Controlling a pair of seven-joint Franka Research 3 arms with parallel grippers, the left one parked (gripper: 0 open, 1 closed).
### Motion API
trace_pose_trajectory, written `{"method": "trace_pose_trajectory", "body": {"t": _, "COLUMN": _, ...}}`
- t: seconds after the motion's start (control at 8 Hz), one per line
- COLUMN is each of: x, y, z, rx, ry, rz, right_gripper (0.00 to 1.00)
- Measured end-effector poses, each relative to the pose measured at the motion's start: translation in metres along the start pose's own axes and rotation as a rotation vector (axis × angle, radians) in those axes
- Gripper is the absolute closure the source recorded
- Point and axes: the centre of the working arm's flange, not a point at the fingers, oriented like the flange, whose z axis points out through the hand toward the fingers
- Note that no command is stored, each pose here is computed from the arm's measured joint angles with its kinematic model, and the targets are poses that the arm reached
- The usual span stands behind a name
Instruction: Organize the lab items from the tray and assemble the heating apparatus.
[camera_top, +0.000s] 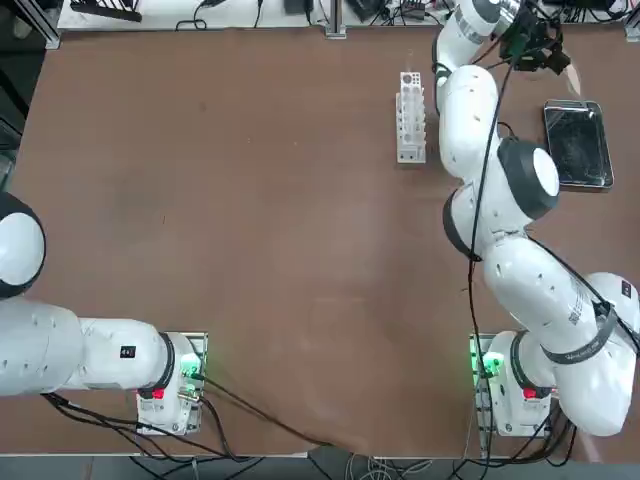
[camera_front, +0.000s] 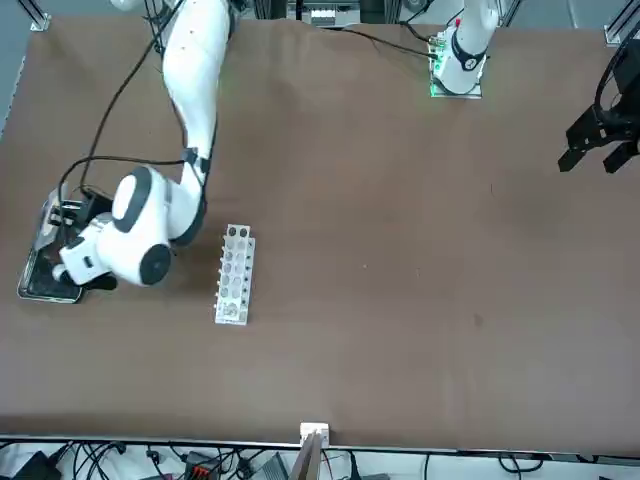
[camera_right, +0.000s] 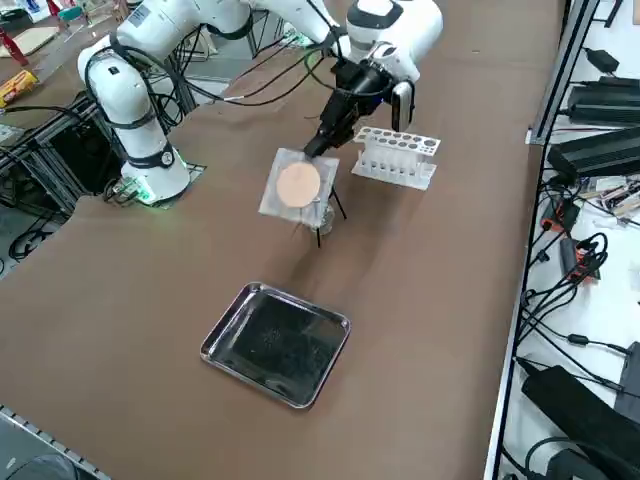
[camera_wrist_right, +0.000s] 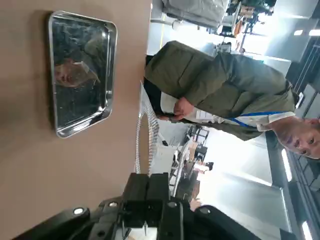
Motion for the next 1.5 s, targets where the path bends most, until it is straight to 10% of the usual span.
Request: {"method": "trace_pose_trajectory", "body": {"t": 1.5, "x": -0.054, "y": -0.126, "z": -0.087, "rx": -0.201, "ry": 0.164, "rz": -0.075, "right_gripper": 0.99}}
